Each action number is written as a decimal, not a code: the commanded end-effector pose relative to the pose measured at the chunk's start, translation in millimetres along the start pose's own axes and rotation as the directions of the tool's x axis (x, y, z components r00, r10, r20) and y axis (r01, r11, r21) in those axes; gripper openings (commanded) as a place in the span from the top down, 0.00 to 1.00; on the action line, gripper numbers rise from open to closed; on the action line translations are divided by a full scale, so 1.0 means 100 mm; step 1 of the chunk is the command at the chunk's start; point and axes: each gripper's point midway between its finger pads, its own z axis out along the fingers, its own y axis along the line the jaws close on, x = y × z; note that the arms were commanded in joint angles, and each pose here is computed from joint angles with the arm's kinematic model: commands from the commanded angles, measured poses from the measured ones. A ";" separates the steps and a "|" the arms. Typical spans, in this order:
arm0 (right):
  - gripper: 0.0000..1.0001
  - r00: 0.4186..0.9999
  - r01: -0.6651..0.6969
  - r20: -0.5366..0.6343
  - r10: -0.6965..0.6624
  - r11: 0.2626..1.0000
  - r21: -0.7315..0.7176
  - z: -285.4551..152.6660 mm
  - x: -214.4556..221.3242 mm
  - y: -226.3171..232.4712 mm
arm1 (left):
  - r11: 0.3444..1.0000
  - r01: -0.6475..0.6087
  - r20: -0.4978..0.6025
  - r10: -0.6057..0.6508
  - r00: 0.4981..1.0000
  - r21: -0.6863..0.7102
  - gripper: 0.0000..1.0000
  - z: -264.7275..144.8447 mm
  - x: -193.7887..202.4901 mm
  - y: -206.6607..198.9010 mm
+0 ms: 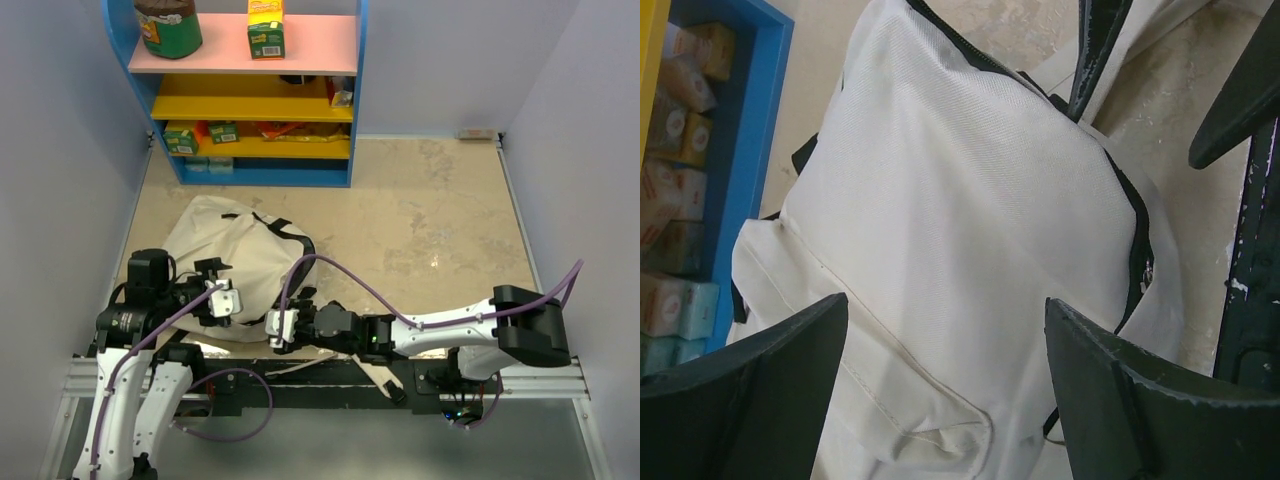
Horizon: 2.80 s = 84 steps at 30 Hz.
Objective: Pack the student bag
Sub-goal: Zip the student bag at the center of the board.
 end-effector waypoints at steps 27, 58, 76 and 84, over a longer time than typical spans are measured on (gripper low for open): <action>1.00 1.000 0.022 0.004 -0.022 0.998 -0.054 0.36 -0.19 0.11 | 0.999 -0.034 0.030 0.034 0.999 0.011 0.17 0.01 -0.05 -0.03; 1.00 0.972 -0.231 -0.024 0.233 0.970 0.071 -0.11 -0.21 -0.13 | 0.904 -0.251 0.194 0.193 0.962 0.345 0.40 0.22 0.00 -0.71; 1.00 0.958 -0.284 -0.004 0.285 0.957 0.064 -0.05 -0.32 -0.23 | 0.862 -0.159 0.107 0.122 0.987 0.482 0.57 0.41 0.27 -0.90; 1.00 0.953 -0.300 -0.007 0.301 0.952 0.065 -0.05 -0.29 -0.27 | 0.866 -0.171 0.117 0.131 0.984 0.469 0.80 0.48 0.28 -0.88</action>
